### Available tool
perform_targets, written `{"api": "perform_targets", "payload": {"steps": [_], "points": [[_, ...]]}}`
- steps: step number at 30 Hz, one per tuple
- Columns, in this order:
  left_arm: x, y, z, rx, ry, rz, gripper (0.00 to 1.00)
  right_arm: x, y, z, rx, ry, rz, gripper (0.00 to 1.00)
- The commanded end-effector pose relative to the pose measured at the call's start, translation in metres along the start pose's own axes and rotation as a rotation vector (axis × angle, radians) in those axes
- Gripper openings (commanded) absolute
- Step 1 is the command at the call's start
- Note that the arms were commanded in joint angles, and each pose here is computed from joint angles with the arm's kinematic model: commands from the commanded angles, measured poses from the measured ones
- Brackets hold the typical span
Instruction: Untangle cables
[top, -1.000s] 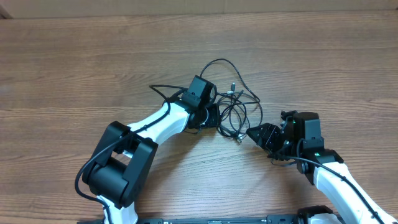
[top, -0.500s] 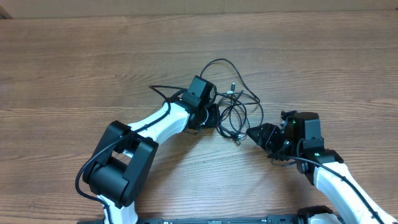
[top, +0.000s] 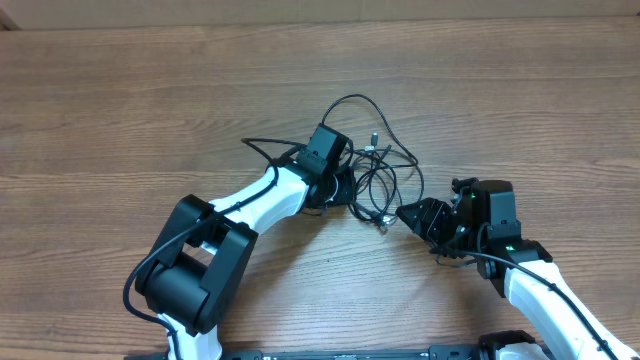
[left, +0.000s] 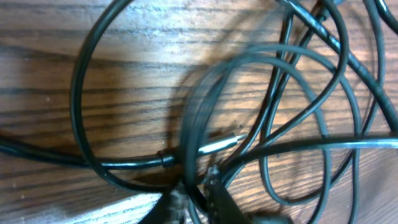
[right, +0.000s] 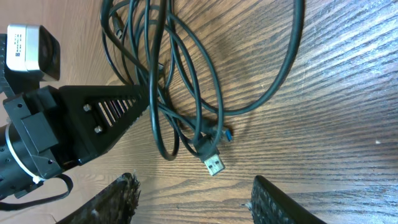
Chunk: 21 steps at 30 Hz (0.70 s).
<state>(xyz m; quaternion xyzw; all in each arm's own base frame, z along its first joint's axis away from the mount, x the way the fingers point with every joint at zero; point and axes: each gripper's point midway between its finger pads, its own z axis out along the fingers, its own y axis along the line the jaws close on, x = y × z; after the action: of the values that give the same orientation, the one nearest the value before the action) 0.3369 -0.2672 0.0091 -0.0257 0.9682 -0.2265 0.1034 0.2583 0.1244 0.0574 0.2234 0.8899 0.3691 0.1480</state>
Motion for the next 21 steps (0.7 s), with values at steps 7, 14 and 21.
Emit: {"api": "perform_targets", "payload": {"steps": [7,14,21], "points": [[-0.003,-0.024,-0.011,0.111,0.029,0.039,0.04,-0.003,0.001,-0.001,-0.002,-0.012,-0.011,0.59],[-0.023,-0.058,-0.070,0.177,-0.081,0.170,0.04,-0.009,0.005,-0.001,-0.017,-0.037,-0.028,0.61],[-0.024,-0.069,-0.120,0.175,-0.173,0.202,0.04,-0.014,0.009,-0.001,-0.029,-0.057,-0.037,0.61]]}}
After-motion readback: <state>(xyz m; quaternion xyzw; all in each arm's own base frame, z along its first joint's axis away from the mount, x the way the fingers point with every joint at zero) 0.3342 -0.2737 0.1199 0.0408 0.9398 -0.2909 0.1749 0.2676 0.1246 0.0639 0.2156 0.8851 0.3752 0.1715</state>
